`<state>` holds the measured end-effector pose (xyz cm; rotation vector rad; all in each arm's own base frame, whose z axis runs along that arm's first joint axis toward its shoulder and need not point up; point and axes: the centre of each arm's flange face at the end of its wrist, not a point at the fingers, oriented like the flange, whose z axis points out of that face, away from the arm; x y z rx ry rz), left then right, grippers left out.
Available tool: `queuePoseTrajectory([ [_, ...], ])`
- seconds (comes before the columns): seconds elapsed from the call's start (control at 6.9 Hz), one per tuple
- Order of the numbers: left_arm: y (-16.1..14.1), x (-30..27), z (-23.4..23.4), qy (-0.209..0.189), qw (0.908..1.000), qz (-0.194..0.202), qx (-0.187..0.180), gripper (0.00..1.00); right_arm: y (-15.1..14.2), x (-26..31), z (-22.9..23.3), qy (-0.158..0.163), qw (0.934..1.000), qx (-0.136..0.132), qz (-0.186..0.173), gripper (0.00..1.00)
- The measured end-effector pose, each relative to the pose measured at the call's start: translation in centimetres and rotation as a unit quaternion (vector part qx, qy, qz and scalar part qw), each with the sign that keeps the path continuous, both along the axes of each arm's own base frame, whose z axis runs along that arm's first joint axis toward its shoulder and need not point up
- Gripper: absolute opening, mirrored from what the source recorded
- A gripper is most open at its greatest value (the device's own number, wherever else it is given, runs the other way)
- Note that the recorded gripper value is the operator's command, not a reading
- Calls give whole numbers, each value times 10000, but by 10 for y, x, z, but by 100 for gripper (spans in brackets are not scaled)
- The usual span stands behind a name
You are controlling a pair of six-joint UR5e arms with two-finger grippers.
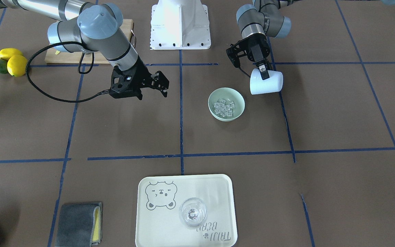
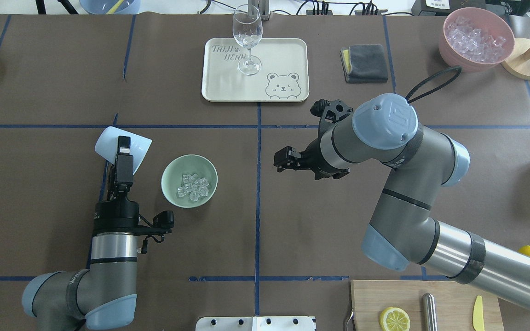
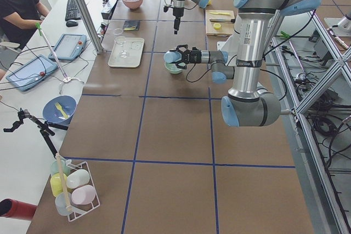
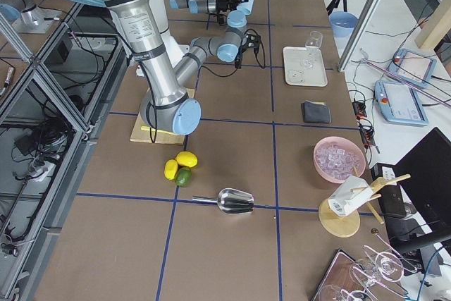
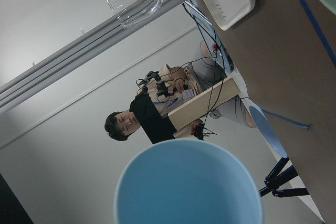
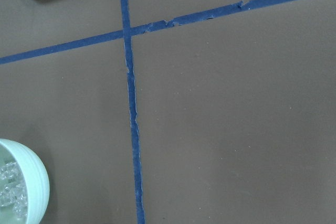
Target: Pour ice into bowl
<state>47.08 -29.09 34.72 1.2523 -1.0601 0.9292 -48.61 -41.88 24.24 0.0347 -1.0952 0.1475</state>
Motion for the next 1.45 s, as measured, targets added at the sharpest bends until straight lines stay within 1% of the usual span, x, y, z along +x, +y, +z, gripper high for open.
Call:
queuePoseTrajectory([
  [0.29, 1, -9, -4, 474, 9989, 58, 27, 0, 2, -1, 0, -1, 10000, -1, -9, 100],
  [0.44, 2, -10, -4, 671, 9975, 229, -31, 0, 3, -2, 0, -3, 10000, 0, -14, 100],
  [0.73, 3, -10, -9, 954, 9923, 758, -235, 0, 4, -4, -3, -19, 10000, 14, -20, 100],
  [1.16, 4, -25, -33, 1416, 9780, 1461, -451, 0, 6, -7, -9, -43, 10000, 44, -24, 100],
  [1.31, 3, -31, -35, 1656, 9710, 1640, -535, 0, 6, -8, -9, -39, 10000, 45, -27, 100],
  [1.45, 2, -39, -30, 2177, 9574, 1774, -674, 0, 7, -8, -10, -47, 10000, 51, -30, 100],
])
